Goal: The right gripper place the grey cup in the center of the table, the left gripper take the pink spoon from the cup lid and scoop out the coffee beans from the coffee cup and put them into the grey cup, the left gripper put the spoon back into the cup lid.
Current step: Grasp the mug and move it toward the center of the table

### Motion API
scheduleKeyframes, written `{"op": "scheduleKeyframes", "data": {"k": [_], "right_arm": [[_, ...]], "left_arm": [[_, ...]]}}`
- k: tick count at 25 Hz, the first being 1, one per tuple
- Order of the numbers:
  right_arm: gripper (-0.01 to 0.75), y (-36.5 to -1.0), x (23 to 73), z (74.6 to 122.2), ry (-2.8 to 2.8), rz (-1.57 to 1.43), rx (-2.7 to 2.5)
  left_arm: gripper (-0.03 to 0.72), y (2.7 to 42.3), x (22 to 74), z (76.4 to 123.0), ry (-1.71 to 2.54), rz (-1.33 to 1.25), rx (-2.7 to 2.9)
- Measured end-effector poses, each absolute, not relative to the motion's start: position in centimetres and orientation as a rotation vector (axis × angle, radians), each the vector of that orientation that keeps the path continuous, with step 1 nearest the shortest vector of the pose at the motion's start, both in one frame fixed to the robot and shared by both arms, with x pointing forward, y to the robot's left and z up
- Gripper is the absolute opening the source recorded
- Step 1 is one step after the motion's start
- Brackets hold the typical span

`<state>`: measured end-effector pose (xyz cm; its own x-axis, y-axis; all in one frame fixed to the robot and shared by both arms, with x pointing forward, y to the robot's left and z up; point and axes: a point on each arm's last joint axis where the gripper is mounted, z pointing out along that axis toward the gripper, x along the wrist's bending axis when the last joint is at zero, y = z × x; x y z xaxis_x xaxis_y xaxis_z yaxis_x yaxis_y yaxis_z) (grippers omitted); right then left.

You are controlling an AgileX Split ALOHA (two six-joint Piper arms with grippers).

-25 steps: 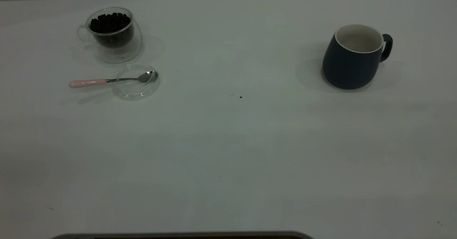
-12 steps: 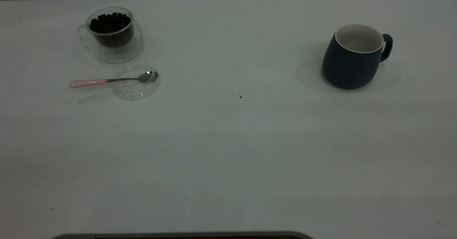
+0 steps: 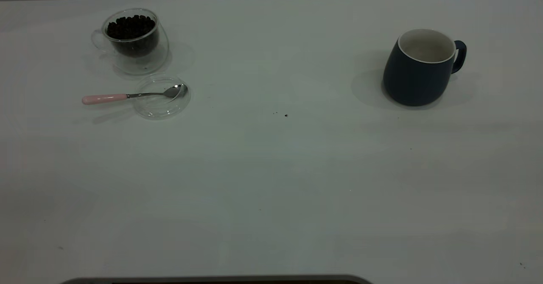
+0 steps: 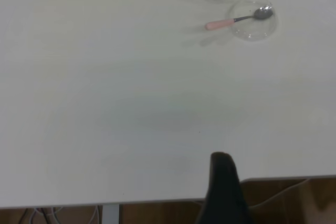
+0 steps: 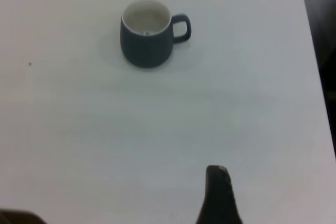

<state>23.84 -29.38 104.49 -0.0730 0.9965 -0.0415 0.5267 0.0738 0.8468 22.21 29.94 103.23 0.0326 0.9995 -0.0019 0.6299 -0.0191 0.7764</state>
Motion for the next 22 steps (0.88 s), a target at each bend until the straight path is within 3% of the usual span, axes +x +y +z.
{"op": "scheduleKeyframes", "data": {"k": [5,13,16,22], "right_arm": [[0.591,-29.5,26.3,106.3,1.716,0.856,1.536],[0.623,-29.4,37.1,108.2,2.003,0.654,1.641],[0.684,-29.3,41.6,107.9,2.132,0.587,1.599],[0.705,-29.3,49.2,104.6,2.341,0.459,1.502]], "left_arm": [[0.590,29.9,22.2,103.2,1.660,0.788,1.713],[0.590,29.9,22.2,103.2,1.660,0.788,1.713],[0.590,29.9,22.2,103.2,1.660,0.788,1.713],[0.590,29.9,22.2,103.2,1.660,0.788,1.713]]}}
